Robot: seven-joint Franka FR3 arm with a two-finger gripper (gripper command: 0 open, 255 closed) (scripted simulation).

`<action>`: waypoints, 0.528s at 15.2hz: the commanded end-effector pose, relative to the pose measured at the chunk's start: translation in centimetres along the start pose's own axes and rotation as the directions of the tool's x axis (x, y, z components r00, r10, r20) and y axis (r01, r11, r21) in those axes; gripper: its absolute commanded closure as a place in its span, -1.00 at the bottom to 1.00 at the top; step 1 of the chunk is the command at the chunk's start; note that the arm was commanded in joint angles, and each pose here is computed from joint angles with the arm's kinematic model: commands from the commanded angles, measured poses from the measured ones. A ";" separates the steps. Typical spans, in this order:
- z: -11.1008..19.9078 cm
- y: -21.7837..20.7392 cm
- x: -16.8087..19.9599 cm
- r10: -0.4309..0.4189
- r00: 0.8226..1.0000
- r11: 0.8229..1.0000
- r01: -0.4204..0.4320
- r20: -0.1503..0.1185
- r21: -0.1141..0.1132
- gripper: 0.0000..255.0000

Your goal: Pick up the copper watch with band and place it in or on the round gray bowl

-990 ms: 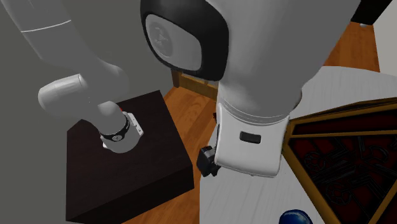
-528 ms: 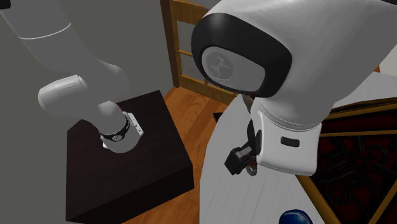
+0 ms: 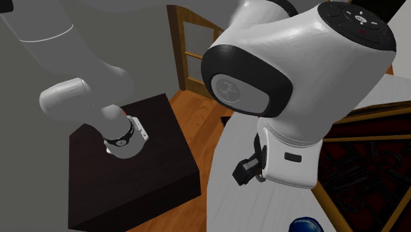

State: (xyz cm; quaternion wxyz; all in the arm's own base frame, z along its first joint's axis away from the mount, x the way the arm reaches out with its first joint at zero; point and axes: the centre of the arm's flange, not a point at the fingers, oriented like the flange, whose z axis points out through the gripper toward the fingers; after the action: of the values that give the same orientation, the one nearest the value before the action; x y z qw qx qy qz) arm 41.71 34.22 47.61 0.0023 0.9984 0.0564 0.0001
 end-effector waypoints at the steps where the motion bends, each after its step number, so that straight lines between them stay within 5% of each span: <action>1: 0.1 0.0 0.0 0.000 1.000 1.000 0.000 0.000 0.000 -1.00; 4: 0.1 0.0 0.0 0.000 1.000 1.000 0.000 0.000 0.000 -1.00; 5: 0.1 0.0 0.0 0.000 1.000 1.000 0.000 0.000 0.000 1.00; 8: 0.1 0.0 0.0 0.000 1.000 1.000 0.000 0.000 0.000 1.00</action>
State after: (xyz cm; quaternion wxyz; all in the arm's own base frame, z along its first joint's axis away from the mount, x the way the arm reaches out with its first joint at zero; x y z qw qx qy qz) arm 41.74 34.24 47.55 0.0022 0.9984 0.0565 0.0005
